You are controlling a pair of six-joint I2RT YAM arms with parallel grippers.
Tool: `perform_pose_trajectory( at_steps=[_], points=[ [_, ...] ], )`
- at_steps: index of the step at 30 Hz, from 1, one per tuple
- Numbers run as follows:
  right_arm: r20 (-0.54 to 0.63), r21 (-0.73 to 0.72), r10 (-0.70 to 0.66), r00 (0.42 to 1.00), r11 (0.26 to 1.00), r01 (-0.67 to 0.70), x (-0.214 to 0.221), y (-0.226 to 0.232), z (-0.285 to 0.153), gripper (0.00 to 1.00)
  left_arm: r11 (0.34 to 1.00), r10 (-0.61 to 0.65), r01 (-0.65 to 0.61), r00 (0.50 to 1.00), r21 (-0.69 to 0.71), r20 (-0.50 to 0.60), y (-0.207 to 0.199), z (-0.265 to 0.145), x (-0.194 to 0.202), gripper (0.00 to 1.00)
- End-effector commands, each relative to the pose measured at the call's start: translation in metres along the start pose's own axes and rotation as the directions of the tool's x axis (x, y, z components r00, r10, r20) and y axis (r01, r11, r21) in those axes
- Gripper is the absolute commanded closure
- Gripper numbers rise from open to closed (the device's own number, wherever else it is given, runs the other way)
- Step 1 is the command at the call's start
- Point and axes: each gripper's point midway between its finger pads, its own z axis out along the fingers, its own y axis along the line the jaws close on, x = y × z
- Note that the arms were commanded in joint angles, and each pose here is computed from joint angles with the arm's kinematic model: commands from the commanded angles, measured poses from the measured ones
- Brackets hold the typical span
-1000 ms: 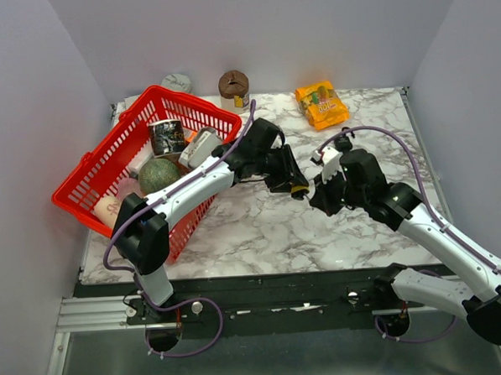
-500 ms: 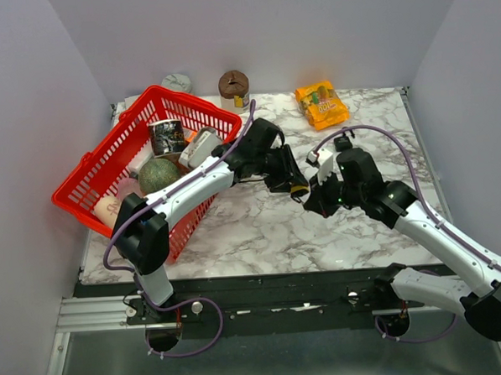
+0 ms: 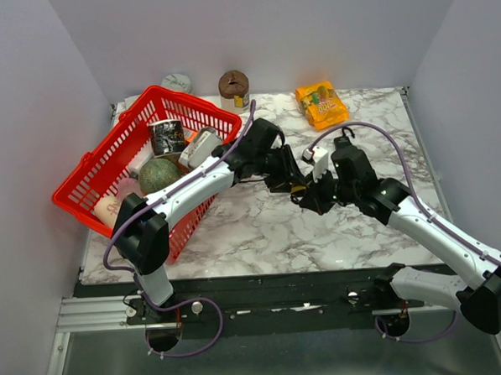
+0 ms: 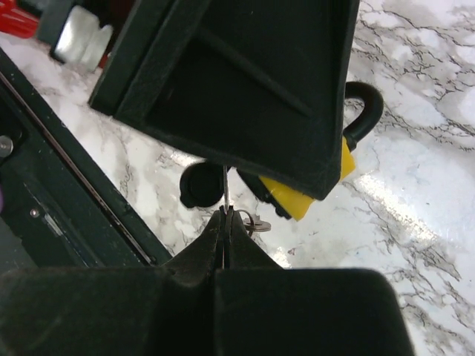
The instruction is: Unlock with the key
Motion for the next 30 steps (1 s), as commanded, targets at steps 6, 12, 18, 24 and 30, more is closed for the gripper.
perform_pose_trajectory(
  at_steps=[6, 12, 18, 24, 30],
  points=[
    [0.056, -0.053, 0.018, 0.998, 0.998, -0.015, -0.011, 0.005, 0.02, 0.99, 0.996, 0.03, -0.032, 0.999, 0.089, 0.023, -0.029, -0.015, -0.004, 1.0],
    [0.01, -0.046, 0.049, 0.999, 0.998, -0.048, 0.007, 0.0, 0.034, 0.99, 0.995, 0.029, -0.031, 0.999, 0.092, 0.027, -0.029, -0.017, -0.002, 1.0],
    [-0.021, -0.037, 0.058, 0.998, 0.998, -0.058, 0.022, -0.004, 0.041, 0.99, 0.995, 0.029, -0.032, 0.999, 0.096, 0.03, -0.03, -0.016, -0.003, 1.0],
    [-0.044, -0.04, 0.071, 0.997, 0.997, -0.072, 0.033, -0.005, 0.048, 0.99, 0.994, 0.03, -0.033, 0.999, 0.103, 0.026, -0.032, -0.016, -0.003, 1.0],
    [-0.021, -0.043, 0.068, 0.997, 0.997, -0.069, 0.025, -0.004, 0.047, 0.99, 0.994, 0.03, -0.032, 0.999, 0.103, 0.023, -0.031, -0.016, -0.002, 1.0]
  ],
)
